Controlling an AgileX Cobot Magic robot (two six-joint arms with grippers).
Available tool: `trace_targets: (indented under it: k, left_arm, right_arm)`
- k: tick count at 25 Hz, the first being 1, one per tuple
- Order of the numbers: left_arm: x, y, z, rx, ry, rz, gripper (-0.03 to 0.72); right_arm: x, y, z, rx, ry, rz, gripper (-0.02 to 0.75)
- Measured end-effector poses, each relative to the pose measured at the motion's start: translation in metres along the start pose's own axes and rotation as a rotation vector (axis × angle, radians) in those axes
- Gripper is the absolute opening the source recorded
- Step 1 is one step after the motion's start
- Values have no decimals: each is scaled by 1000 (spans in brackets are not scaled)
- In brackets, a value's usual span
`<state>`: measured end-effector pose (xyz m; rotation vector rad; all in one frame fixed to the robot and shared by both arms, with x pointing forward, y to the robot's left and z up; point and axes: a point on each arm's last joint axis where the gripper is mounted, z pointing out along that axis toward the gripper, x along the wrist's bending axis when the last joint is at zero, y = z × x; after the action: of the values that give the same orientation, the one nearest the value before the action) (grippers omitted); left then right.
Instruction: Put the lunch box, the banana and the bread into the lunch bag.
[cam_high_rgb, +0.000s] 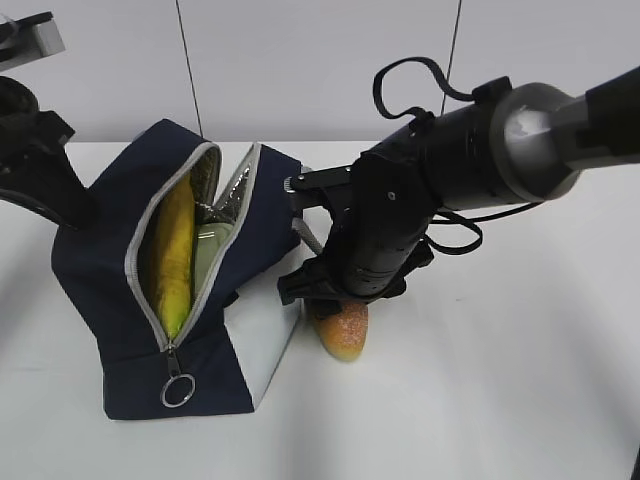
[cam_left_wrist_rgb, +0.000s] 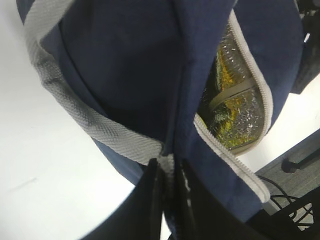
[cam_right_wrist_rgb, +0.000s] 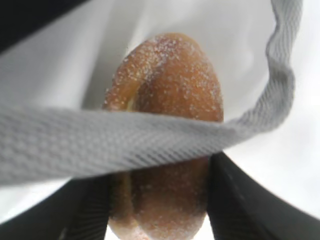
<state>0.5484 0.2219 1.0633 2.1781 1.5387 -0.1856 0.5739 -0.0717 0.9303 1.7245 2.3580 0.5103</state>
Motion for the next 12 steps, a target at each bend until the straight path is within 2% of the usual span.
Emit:
trace_targets:
  k: [7, 12]
  left_arm:
    - [0, 0, 0, 0, 0, 0, 22]
    - [0, 0, 0, 0, 0, 0, 21]
  right_arm:
    - [-8, 0, -16, 164, -125, -49, 400]
    - [-18, 3, -33, 234, -259, -66, 399]
